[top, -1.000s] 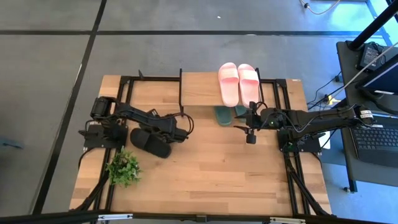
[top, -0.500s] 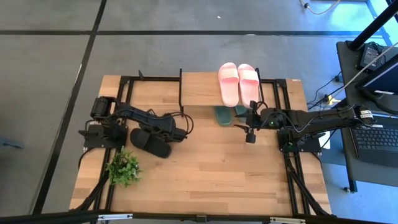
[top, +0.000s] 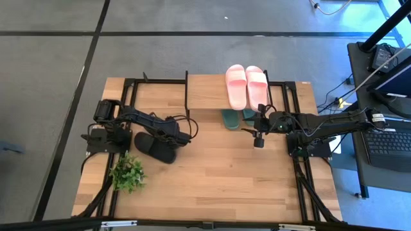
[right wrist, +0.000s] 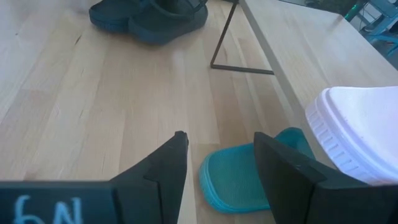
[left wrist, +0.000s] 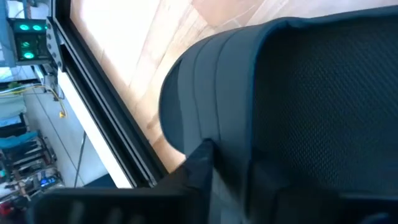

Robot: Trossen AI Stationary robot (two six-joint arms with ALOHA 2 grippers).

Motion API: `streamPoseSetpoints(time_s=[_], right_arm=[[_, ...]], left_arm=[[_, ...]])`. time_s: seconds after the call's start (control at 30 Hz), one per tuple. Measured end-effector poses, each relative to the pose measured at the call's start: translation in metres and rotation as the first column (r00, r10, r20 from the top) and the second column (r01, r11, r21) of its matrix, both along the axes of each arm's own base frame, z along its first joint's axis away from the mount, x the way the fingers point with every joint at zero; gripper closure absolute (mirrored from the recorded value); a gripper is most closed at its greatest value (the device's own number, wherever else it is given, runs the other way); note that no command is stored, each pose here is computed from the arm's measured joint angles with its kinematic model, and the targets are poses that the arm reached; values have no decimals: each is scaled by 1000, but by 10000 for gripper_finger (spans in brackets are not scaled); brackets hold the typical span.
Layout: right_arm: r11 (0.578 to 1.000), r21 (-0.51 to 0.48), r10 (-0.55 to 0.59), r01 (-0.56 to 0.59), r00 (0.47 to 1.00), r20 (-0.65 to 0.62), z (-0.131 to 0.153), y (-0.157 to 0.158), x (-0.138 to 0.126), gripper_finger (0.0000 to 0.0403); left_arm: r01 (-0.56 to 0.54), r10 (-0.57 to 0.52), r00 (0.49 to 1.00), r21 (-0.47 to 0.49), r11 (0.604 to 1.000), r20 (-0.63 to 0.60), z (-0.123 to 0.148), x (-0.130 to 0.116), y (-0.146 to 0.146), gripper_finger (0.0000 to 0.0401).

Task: Pick and place slides into the shelf
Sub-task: Put the right black slipper under the shelf

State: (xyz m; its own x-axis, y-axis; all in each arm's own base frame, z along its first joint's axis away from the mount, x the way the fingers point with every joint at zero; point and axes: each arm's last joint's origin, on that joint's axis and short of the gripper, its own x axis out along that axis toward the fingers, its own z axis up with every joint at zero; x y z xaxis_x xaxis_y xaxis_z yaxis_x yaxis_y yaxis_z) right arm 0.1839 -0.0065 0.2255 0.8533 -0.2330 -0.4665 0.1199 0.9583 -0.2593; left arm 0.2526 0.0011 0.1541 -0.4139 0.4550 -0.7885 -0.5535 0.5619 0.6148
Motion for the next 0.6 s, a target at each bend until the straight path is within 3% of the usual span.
streamPoseSetpoints(time_s=[0.13,0.37,0.6], right_arm=[[1000,0,0,0,1000,-2,0,0,0,219],[1000,-20,10,-10,1000,-7,0,0,0,219],[1000,-16,9,-9,1000,-10,0,0,0,219]], left_arm=[[21,-21,1000,-7,1000,-14,0,0,0,391],[105,-104,994,-34,994,15,16,14,-3,395],[299,-289,949,-70,952,127,64,43,-6,398]])
